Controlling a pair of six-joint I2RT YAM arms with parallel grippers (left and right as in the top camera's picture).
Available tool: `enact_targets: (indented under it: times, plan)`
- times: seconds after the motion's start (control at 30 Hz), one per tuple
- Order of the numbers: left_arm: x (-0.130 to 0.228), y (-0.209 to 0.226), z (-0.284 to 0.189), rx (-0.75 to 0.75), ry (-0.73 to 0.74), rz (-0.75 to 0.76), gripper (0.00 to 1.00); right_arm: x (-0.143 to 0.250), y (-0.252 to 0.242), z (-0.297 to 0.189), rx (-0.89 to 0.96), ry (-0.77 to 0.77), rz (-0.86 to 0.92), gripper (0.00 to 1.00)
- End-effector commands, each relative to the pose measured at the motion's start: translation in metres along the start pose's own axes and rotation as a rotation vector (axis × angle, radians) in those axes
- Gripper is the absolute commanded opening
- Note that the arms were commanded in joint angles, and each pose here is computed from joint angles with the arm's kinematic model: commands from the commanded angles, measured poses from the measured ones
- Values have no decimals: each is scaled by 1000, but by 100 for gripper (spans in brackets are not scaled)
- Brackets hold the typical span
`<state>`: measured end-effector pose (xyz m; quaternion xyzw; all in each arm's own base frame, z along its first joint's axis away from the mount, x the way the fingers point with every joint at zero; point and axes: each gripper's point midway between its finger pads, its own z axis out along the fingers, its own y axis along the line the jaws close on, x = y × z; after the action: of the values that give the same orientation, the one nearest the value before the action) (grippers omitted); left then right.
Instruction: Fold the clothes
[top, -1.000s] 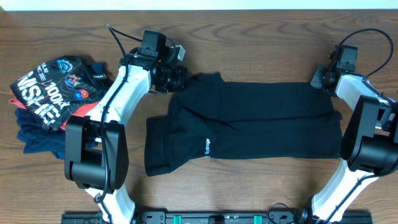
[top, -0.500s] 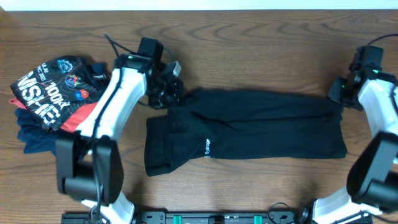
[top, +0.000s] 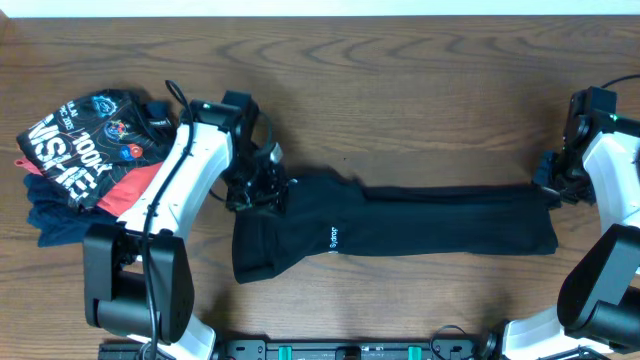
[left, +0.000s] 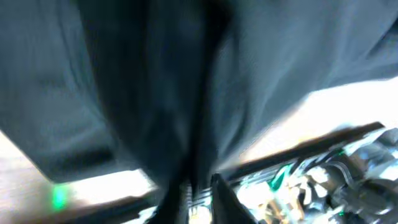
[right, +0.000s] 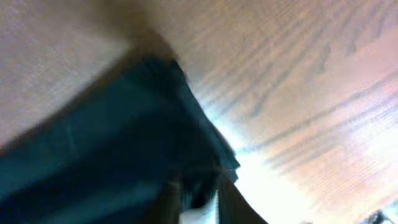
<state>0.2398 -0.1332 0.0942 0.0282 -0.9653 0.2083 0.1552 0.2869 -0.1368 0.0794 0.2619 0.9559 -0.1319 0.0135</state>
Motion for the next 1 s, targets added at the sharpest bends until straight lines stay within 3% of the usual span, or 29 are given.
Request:
enact_targets:
  times: [0.0, 0.27, 0.4, 0.6, 0.73, 0.83, 0.97]
  plan:
    - [14, 10, 9, -31, 61, -25, 51, 4, -9, 1, 41, 16, 4, 36]
    - [1, 5, 7, -12, 9, 3, 55, 12, 5, 1, -42, 51, 0, 41]
    - [-35, -14, 2, 71, -135, 90, 56, 16, 20, 0, -124, 71, -5, 44]
    - [-88, -20, -9, 49, -350, 188, 69, 17, 20, 0, -128, 74, -36, 46]
    - [-96, -18, 0, 27, -352, 189, 70, 17, 20, 0, -128, 75, -37, 46]
    - [-92, -21, 14, 16, -311, 202, 66, 17, 20, 0, -128, 76, -36, 46]
    - [-86, -37, 28, 7, -287, 268, 46, 17, 20, 0, -128, 74, -36, 46]
